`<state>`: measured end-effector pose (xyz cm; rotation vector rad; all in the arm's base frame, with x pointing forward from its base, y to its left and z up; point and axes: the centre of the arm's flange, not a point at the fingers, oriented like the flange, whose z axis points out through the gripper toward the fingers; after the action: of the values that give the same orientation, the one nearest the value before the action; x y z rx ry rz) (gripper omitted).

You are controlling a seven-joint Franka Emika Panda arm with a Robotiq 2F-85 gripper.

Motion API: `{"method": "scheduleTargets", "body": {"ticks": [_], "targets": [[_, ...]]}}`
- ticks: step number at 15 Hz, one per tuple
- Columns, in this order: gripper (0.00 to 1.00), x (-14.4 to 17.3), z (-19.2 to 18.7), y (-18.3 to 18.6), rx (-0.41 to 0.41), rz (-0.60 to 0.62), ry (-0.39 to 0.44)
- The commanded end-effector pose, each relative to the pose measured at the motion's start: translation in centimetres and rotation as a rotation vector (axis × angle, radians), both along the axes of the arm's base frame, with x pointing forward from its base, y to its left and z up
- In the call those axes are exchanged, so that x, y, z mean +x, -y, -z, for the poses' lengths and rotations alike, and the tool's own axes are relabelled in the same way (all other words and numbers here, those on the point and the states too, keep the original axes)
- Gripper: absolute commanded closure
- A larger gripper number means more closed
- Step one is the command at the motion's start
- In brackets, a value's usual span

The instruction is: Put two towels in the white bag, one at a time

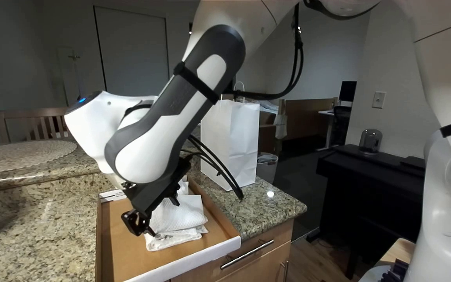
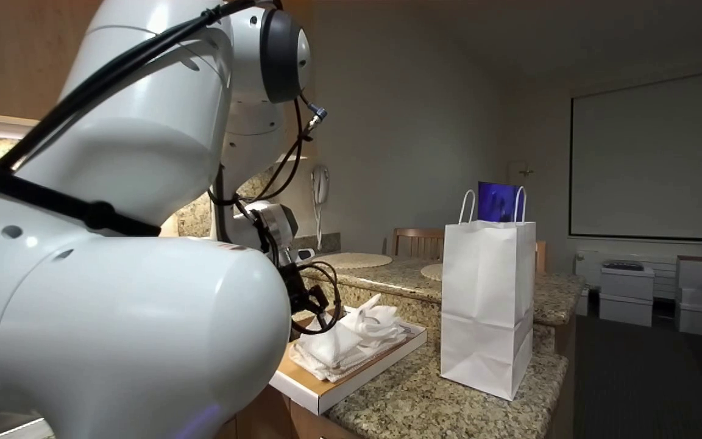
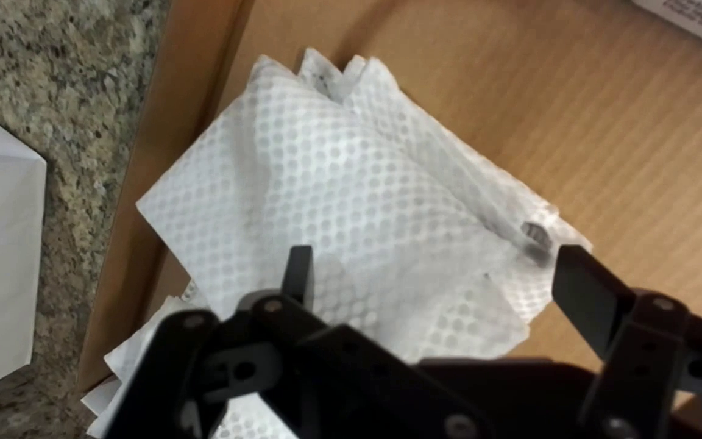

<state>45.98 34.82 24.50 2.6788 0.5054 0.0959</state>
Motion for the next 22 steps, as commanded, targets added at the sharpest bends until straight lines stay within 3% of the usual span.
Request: {"method": "scheduleTargets", "body": {"ticks": [1, 8, 18, 22], "targets": [[0.00, -1.6, -0.8, -0.6, 0.011, -0.002, 0.011], [0.00, 1.3, 1.9, 0.6, -0.007, 0.074, 0.033], [0.00, 5.5, 1.6, 1.2, 0.067, 0.136, 0.057], [0.00, 5.6, 3.7, 1.0, 0.023, 0.139, 0.042]]}}
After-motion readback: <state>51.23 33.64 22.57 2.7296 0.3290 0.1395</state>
